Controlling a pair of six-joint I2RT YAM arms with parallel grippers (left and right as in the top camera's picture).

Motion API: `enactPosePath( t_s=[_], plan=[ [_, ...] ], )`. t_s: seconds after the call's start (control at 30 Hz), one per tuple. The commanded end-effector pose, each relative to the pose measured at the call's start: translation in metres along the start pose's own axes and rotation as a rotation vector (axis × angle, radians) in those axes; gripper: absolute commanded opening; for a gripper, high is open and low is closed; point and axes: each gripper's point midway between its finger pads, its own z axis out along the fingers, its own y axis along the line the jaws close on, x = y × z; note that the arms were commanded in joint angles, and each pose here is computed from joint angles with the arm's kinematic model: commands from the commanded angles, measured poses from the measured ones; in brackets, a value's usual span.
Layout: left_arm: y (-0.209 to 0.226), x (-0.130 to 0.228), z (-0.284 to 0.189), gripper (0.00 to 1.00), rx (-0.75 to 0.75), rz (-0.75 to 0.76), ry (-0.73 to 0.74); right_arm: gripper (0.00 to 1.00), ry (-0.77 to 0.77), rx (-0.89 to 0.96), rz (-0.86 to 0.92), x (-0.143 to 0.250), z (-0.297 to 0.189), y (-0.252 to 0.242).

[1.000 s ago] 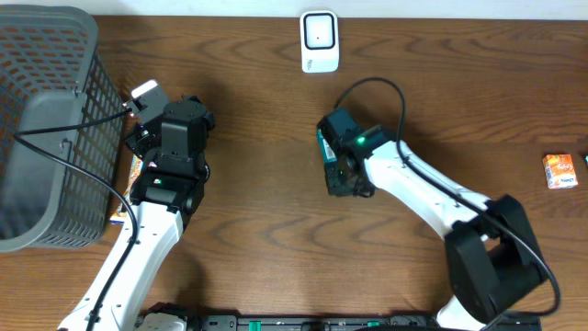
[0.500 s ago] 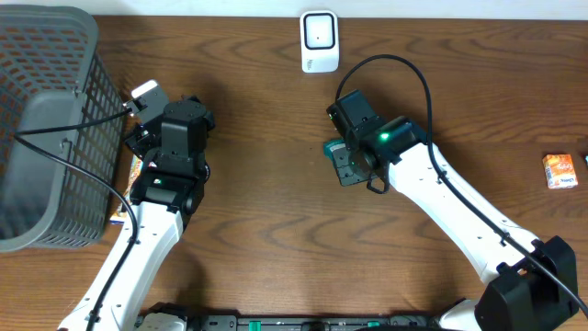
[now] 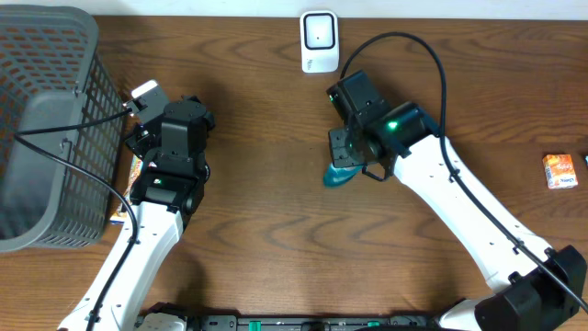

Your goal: Scan the item barcode

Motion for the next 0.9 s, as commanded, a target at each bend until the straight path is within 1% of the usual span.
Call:
enactPosePath(
  t_s=[0.0, 0.1, 0.17, 0.23, 0.27, 0.37, 0.4, 0.47, 0.5, 0.57, 0.63, 0.67, 0.7, 0.73, 0.83, 0.87],
  plan=[
    [0.006, 0.002, 0.003, 0.98, -0.031, 0.003, -0.003, 0.31, -0.001, -0.015, 0.020, -0.003, -0.009, 0.000],
    [0.006, 0.002, 0.003, 0.98, -0.031, 0.003, -0.003, 0.32, 0.017, -0.007, 0.020, 0.002, -0.009, -0.002],
    [0.007, 0.002, 0.003, 0.98, -0.031, 0.004, -0.003, 0.35, 0.024, -0.003, 0.018, 0.004, -0.009, -0.002],
    [0.007, 0.002, 0.003, 0.98, -0.031, 0.004, -0.003, 0.46, 0.021, -0.005, 0.020, 0.003, -0.009, -0.002],
    [0.007, 0.002, 0.003, 0.98, -0.031, 0.004, -0.003, 0.55, 0.017, -0.007, 0.027, 0.002, -0.009, -0.002],
    [0.007, 0.002, 0.003, 0.98, -0.031, 0.003, -0.003, 0.70, 0.003, -0.012, 0.057, -0.002, -0.009, 0.000],
    [0.006, 0.002, 0.003, 0.98, -0.031, 0.003, -0.003, 0.73, 0.001, -0.013, 0.082, -0.002, -0.009, 0.000],
    [0.006, 0.002, 0.003, 0.98, -0.031, 0.004, -0.003, 0.75, 0.007, -0.010, 0.191, -0.001, -0.009, -0.001],
    [0.006, 0.002, 0.003, 0.98, -0.031, 0.003, -0.003, 0.79, 0.021, 0.000, 0.283, 0.003, -0.009, -0.004],
    [0.007, 0.002, 0.003, 0.98, -0.031, 0.003, -0.003, 0.80, 0.074, 0.048, 0.516, 0.016, -0.009, -0.015],
    [0.007, 0.002, 0.003, 0.98, -0.031, 0.003, -0.003, 0.86, 0.142, 0.125, 0.748, 0.036, -0.014, -0.032],
    [0.007, 0.002, 0.003, 0.98, -0.031, 0.003, -0.003, 0.87, 0.162, 0.156, 0.823, 0.043, -0.017, -0.040],
    [0.007, 0.002, 0.003, 0.98, -0.031, 0.003, -0.003, 0.88, 0.178, 0.175, 0.877, 0.048, -0.021, -0.046],
    [0.007, 0.002, 0.003, 0.98, -0.031, 0.004, -0.003, 0.93, 0.182, 0.177, 0.900, 0.050, -0.026, -0.051],
    [0.006, 0.002, 0.003, 0.98, -0.031, 0.004, -0.003, 0.94, 0.155, 0.129, 0.932, 0.050, -0.047, -0.059],
    [0.007, 0.002, 0.003, 0.98, -0.031, 0.004, -0.003, 0.97, 0.139, 0.117, 0.945, 0.052, -0.057, -0.062]
  ],
)
